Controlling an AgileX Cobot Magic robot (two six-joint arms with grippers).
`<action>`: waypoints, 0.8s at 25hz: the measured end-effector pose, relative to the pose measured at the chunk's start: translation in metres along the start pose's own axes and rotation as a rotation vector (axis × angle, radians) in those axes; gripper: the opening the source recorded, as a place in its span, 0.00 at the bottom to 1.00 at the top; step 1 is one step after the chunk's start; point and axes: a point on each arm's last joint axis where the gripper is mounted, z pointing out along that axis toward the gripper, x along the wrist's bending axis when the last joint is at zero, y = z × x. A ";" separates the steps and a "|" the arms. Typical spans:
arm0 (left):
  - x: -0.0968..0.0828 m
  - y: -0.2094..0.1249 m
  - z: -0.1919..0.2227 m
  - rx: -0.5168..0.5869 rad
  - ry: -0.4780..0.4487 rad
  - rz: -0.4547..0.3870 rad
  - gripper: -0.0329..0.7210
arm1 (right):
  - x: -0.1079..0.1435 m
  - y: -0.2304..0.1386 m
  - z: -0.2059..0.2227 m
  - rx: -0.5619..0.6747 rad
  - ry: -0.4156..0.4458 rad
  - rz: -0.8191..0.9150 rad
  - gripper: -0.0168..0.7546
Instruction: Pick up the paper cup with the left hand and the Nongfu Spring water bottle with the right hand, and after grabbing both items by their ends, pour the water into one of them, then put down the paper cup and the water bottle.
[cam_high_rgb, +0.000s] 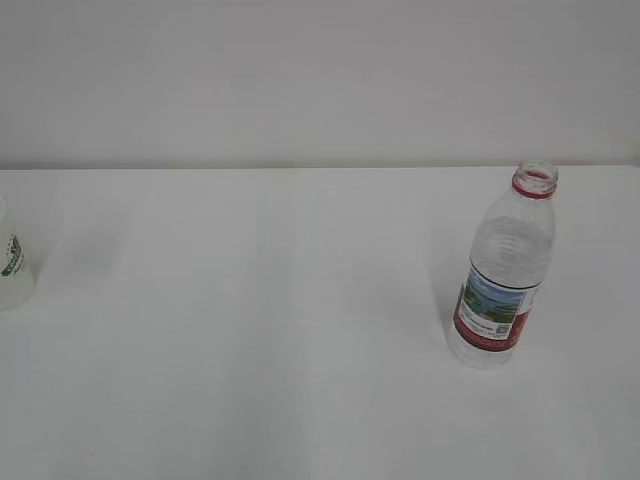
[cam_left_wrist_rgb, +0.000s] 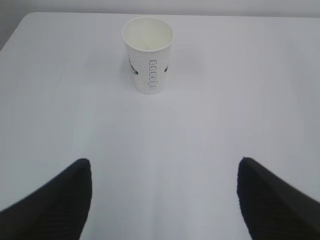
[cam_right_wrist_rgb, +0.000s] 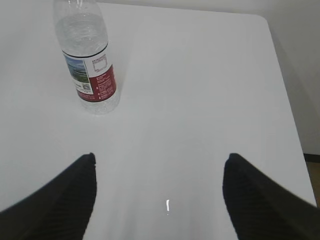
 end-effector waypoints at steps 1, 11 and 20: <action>0.000 0.000 0.000 0.000 0.000 0.000 0.95 | 0.000 0.000 0.000 0.000 0.000 0.000 0.79; 0.000 0.000 0.000 0.000 0.000 0.000 0.93 | 0.000 0.000 0.000 0.000 0.000 0.000 0.79; 0.000 0.000 0.000 0.000 0.000 0.000 0.88 | 0.000 0.000 0.000 0.000 0.000 0.000 0.79</action>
